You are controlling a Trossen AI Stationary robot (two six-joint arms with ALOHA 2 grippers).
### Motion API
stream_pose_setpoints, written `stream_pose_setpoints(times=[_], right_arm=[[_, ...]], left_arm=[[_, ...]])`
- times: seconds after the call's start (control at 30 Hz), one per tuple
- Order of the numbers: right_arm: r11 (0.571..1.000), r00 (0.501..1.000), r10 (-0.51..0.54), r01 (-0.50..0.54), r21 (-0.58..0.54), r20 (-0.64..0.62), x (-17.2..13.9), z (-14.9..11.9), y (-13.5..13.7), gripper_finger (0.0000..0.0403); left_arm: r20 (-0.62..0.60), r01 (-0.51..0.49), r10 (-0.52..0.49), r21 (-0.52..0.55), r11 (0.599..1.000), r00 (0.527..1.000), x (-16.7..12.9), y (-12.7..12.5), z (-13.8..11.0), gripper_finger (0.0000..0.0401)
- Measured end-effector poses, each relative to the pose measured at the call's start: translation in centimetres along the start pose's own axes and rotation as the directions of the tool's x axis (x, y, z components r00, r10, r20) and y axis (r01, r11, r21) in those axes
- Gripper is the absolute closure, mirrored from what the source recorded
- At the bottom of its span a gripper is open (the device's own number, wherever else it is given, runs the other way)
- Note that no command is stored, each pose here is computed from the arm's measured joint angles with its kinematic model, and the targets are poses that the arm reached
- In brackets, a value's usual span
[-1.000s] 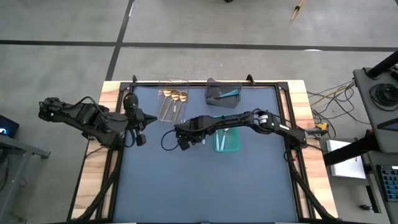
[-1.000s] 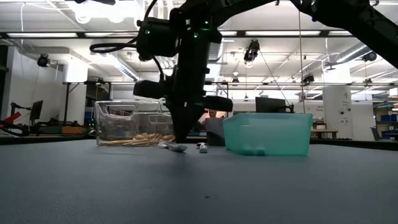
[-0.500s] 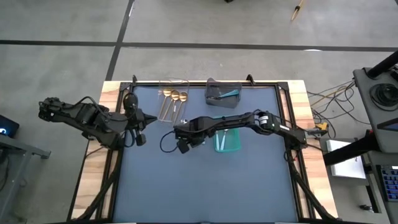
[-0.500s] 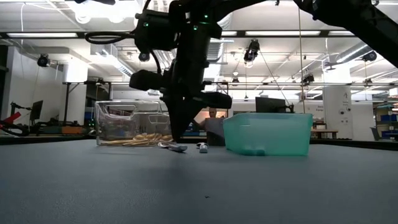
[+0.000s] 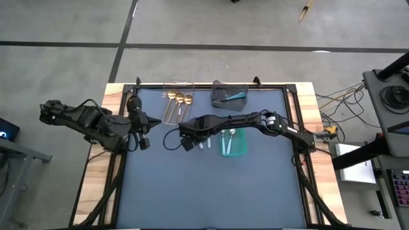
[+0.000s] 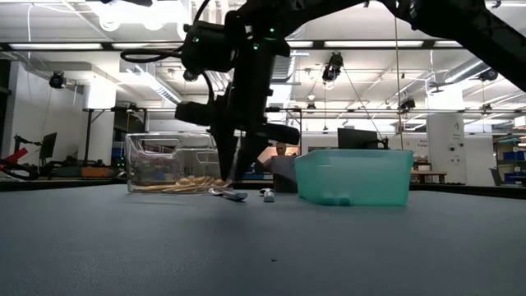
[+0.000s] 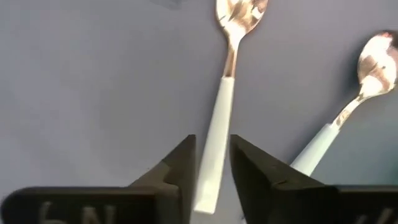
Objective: Sort silverware by color (type)
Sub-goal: Put the light blue spoon into the green bin
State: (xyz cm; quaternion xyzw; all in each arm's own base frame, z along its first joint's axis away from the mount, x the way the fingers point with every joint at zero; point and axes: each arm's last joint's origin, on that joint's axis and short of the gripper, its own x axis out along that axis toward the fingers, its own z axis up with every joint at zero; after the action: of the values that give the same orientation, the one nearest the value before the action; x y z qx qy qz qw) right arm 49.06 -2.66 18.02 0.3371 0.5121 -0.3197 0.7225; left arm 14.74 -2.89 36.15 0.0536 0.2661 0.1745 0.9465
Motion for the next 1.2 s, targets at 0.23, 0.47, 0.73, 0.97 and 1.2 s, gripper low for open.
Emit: stream_pose_setpoints(times=[0.23,0.47,0.73,0.97,1.2], right_arm=[[1.000,1.000,-0.011,0.011,0.011,0.012,0.3,0.4,-0.4,0.0246],[1.000,1.000,-0.006,0.006,0.012,0.017,1.2,0.3,-0.7,0.0225],[1.000,0.999,-0.006,0.007,-0.022,0.037,2.1,0.1,-0.8,0.0240],[1.000,0.999,-0.013,0.014,-0.025,0.038,3.1,-0.5,-1.1,0.0243],[1.000,0.999,-0.013,0.014,-0.018,0.038,3.1,-0.8,-0.9,0.0267]], left_arm=[[0.003,-0.015,0.015,0.026,1.000,1.000,0.0,0.0,0.0,0.0399],[0.012,-0.062,0.062,0.043,0.997,0.998,0.0,0.2,0.0,0.0399],[0.012,-0.063,0.063,0.055,0.997,0.998,0.0,0.2,0.0,0.0399],[0.012,-0.063,0.062,0.058,0.996,0.998,0.0,0.2,0.0,0.0399],[0.011,-0.063,0.062,0.058,0.996,0.998,0.0,0.2,0.0,0.0399]])
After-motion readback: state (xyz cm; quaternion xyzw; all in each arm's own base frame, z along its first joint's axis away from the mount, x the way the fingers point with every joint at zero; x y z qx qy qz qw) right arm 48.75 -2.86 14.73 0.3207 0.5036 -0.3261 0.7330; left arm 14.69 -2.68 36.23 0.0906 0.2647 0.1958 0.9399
